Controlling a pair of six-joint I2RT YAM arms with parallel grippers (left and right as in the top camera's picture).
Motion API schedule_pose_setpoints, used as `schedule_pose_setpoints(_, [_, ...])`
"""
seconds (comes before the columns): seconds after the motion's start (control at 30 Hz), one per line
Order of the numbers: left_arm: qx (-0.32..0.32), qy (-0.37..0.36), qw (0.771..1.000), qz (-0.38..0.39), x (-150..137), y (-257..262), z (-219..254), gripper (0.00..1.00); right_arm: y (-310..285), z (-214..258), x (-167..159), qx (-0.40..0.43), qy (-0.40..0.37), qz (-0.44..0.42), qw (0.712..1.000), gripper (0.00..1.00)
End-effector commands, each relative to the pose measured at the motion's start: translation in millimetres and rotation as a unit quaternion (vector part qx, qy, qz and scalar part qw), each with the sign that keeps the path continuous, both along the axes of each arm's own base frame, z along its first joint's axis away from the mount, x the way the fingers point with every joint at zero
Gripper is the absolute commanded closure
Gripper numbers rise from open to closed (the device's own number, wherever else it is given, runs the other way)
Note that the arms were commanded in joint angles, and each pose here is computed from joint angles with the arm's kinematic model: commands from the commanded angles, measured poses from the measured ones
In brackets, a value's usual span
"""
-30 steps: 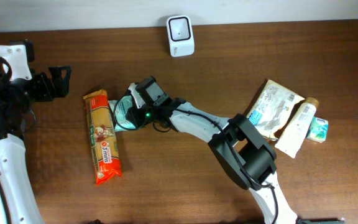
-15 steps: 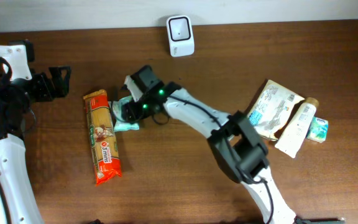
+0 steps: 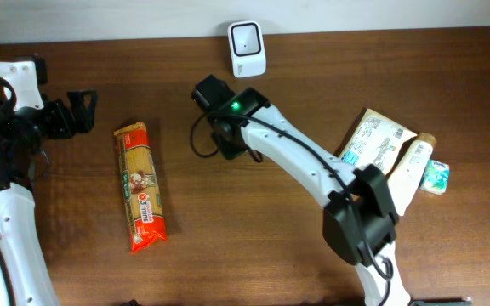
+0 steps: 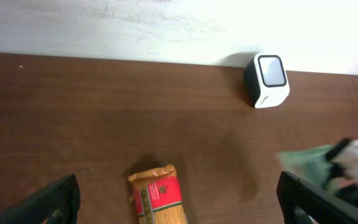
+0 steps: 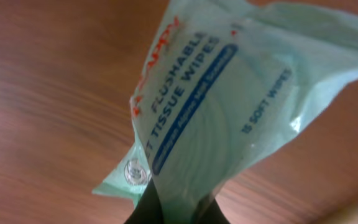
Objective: Scan the item barcode
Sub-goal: 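Lift the light-blue packet and hold it at the scanner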
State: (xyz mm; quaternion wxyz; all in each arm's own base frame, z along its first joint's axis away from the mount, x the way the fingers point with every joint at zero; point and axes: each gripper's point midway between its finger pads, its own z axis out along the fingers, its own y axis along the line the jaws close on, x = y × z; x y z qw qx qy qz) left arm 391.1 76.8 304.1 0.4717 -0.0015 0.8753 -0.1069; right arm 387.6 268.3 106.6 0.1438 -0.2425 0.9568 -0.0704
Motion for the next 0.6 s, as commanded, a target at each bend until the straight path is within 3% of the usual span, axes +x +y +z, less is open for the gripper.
schedule_pose_setpoints(0.0, [-0.002, -0.01, 1.0, -0.004, -0.5, -3.2, 7.8, 0.01, -69.0, 14.3, 0.8, -0.163, -0.066, -0.087, 0.981, 0.96])
schedule_pose_setpoints(0.1, [-0.002, -0.01, 1.0, -0.004, -0.5, -3.2, 7.8, 0.01, -102.1, -26.9, -3.5, -0.278, -0.065, -0.076, 0.955, 0.96])
schedule_pose_setpoints(0.23, [-0.002, -0.01, 1.0, -0.004, -0.5, -3.2, 7.8, 0.01, -102.1, -57.2, -3.4, -0.296, -0.049, -0.06, 0.952, 0.96])
schedule_pose_setpoints(0.3, [-0.002, -0.01, 1.0, -0.004, -0.5, -3.2, 7.8, 0.01, -81.3, -79.4, -21.9, -0.236, 0.035, -0.011, 0.971, 0.78])
schedule_pose_setpoints(0.4, [-0.002, -0.01, 1.0, -0.004, -0.5, -3.2, 7.8, 0.01, -59.3, -85.1, -36.1, -0.221, 0.059, 0.041, 0.973, 0.68])
schedule_pose_setpoints(0.43, [-0.002, -0.01, 1.0, -0.004, -0.5, -3.2, 7.8, 0.01, -51.7, -81.3, -35.6, -0.235, 0.04, 0.06, 0.969, 0.5])
schedule_pose_setpoints(0.47, [-0.002, -0.01, 1.0, -0.004, -0.5, -3.2, 7.8, 0.01, -49.8, -76.8, -32.5, -0.247, 0.023, 0.065, 0.967, 0.25])
schedule_pose_setpoints(0.5, [-0.002, -0.01, 1.0, -0.004, -0.5, -3.2, 7.8, 0.01, -43.4, -71.8, -30.0, -0.245, 0.012, 0.068, 0.967, 0.19])
schedule_pose_setpoints(0.57, [-0.002, -0.01, 1.0, -0.004, -0.5, -3.2, 7.8, 0.01, -33.7, -60.2, -24.8, -0.232, -0.003, 0.063, 0.971, 0.19])
